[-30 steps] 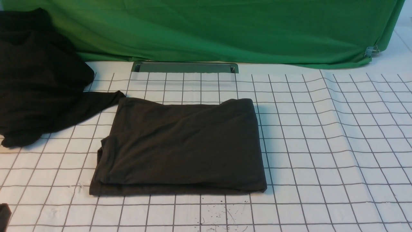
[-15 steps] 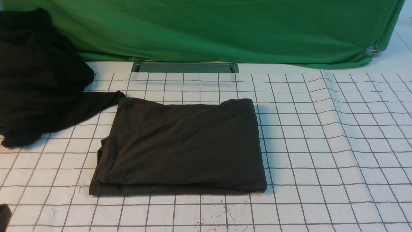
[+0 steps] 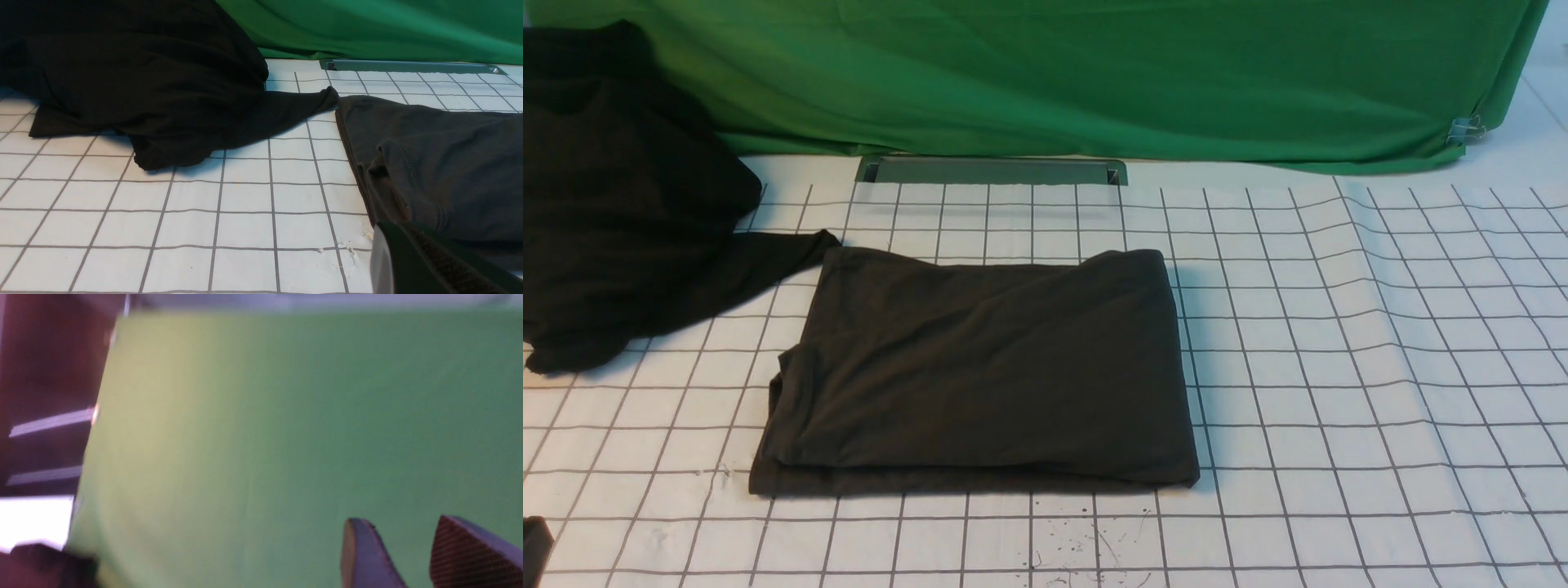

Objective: Fold a long-sleeved shirt over a white checkered tablecloth.

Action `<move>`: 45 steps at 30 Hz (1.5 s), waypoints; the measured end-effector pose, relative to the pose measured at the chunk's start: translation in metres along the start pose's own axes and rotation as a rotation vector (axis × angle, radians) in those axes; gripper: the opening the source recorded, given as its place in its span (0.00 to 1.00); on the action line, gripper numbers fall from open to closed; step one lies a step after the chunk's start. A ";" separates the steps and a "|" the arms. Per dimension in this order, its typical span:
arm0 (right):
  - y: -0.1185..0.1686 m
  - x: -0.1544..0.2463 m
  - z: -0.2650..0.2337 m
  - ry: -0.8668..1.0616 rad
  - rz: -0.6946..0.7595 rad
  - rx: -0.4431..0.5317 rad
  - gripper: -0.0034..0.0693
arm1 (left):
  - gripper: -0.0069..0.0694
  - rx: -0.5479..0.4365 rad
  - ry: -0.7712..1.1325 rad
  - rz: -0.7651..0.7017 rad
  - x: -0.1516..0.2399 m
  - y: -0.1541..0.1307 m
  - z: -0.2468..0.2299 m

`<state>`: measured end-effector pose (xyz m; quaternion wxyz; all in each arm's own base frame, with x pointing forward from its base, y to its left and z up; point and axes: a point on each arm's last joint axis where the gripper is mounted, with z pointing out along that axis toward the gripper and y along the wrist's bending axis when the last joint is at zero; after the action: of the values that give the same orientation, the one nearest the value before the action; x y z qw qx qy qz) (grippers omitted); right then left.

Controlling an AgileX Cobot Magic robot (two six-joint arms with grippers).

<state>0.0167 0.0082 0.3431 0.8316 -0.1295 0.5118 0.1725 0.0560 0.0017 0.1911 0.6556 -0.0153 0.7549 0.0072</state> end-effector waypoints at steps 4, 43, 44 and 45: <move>0.000 0.011 0.001 0.121 0.002 0.005 0.38 | 0.09 0.000 0.000 0.000 0.000 0.000 0.000; -0.020 0.154 -0.041 0.649 -0.109 0.437 0.38 | 0.09 0.000 0.000 0.000 0.000 0.000 0.000; -0.020 0.154 -0.041 0.651 -0.117 0.435 0.38 | 0.09 0.000 0.000 0.000 0.000 0.000 0.000; -0.020 0.154 -0.041 0.651 -0.117 0.435 0.38 | 0.09 0.000 0.000 0.000 0.000 0.000 0.000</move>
<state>0.0557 -0.0021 0.1876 0.6424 -0.0271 0.7649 -0.0378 0.0560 0.0017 0.1911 0.6555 -0.0153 0.7550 0.0072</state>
